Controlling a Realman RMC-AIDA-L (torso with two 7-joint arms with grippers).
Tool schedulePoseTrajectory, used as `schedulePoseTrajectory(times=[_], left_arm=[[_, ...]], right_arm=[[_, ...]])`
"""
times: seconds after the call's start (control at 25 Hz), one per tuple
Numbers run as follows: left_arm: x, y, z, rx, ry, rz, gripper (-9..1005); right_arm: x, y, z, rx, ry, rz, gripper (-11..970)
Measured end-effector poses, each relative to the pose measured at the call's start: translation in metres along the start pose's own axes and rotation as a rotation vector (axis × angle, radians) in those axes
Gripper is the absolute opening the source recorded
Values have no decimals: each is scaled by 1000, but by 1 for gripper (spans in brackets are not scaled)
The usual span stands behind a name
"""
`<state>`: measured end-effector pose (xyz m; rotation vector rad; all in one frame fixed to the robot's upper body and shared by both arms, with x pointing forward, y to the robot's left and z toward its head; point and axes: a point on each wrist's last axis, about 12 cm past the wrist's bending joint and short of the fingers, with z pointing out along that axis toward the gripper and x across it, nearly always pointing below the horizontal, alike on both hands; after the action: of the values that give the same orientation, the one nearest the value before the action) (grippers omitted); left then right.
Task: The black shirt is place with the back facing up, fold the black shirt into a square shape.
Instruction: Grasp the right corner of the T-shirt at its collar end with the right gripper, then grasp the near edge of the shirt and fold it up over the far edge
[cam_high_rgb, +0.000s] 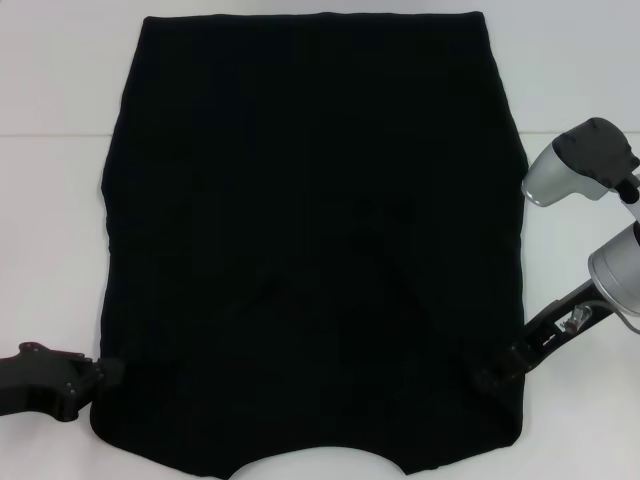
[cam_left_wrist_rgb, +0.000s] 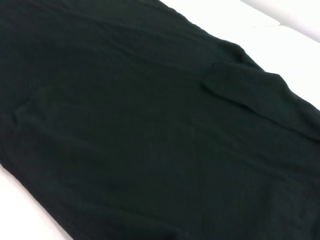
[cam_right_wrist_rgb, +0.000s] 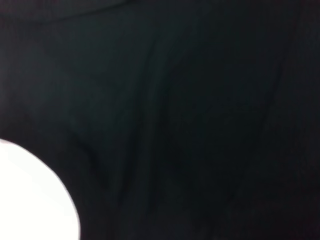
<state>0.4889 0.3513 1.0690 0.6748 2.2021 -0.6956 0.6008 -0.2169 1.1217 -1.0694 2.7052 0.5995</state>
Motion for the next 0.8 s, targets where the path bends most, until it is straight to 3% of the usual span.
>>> schedulePoseTrajectory(times=[0.8], left_arm=[[-1, 1, 0, -5, -1, 4, 14]], right_arm=[[-11, 6, 4, 56, 45, -26, 531]])
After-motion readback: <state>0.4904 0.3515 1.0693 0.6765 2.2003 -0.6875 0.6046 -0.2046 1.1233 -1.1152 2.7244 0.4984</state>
